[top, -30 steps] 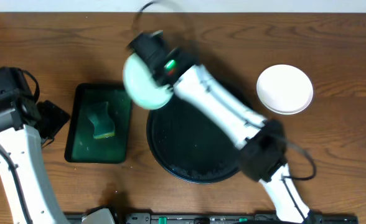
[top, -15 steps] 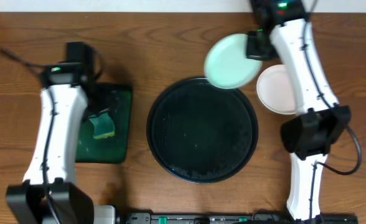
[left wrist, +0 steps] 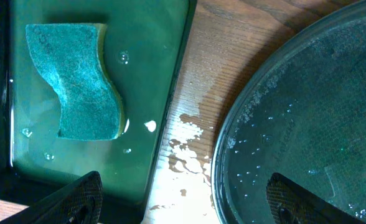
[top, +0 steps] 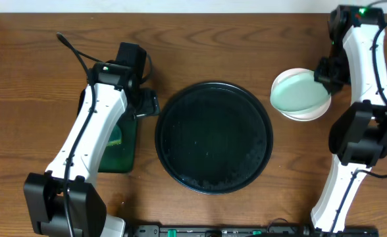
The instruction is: Clean dirty plates on tray and stack at the side
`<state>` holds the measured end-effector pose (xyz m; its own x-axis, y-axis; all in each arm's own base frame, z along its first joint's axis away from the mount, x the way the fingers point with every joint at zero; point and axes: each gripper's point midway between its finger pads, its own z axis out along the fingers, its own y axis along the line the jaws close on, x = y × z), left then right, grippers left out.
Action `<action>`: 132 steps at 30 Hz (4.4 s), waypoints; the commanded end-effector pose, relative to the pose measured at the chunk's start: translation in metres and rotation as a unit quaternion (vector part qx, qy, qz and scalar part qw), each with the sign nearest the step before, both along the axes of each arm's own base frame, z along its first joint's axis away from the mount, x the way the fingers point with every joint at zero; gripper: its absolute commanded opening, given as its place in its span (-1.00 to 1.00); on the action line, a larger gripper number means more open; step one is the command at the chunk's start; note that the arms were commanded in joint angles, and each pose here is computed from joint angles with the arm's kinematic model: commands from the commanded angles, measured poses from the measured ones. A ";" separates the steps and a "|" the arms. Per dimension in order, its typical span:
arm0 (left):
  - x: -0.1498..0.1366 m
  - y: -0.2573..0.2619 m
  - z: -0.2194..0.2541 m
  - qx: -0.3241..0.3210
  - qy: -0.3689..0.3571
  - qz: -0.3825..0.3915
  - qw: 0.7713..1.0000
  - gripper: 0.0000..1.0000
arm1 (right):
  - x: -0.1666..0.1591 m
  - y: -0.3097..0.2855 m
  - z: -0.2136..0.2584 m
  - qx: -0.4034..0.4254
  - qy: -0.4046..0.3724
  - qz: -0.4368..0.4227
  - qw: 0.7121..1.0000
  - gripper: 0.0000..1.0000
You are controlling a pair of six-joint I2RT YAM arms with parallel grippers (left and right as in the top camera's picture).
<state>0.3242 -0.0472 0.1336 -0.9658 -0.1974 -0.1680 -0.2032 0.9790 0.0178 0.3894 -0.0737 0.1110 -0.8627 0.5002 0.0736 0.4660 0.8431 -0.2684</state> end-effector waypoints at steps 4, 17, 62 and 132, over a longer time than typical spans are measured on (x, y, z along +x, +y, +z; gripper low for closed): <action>0.001 -0.001 0.000 0.001 0.002 -0.005 1.000 0.69 | -0.008 0.009 -0.034 0.019 0.010 -0.009 1.000 -0.98; 0.001 -0.001 0.000 0.001 0.000 -0.006 1.000 0.70 | -0.025 -0.036 -0.081 0.053 0.002 -0.094 0.994 -0.98; -0.021 -0.007 0.150 -0.012 -0.271 -0.103 0.957 0.70 | 0.038 0.152 0.181 0.024 -0.341 0.360 0.868 0.32; -0.212 0.043 0.206 0.019 -0.383 -0.135 0.914 0.69 | -0.258 0.106 0.198 0.104 -0.539 0.282 0.786 0.99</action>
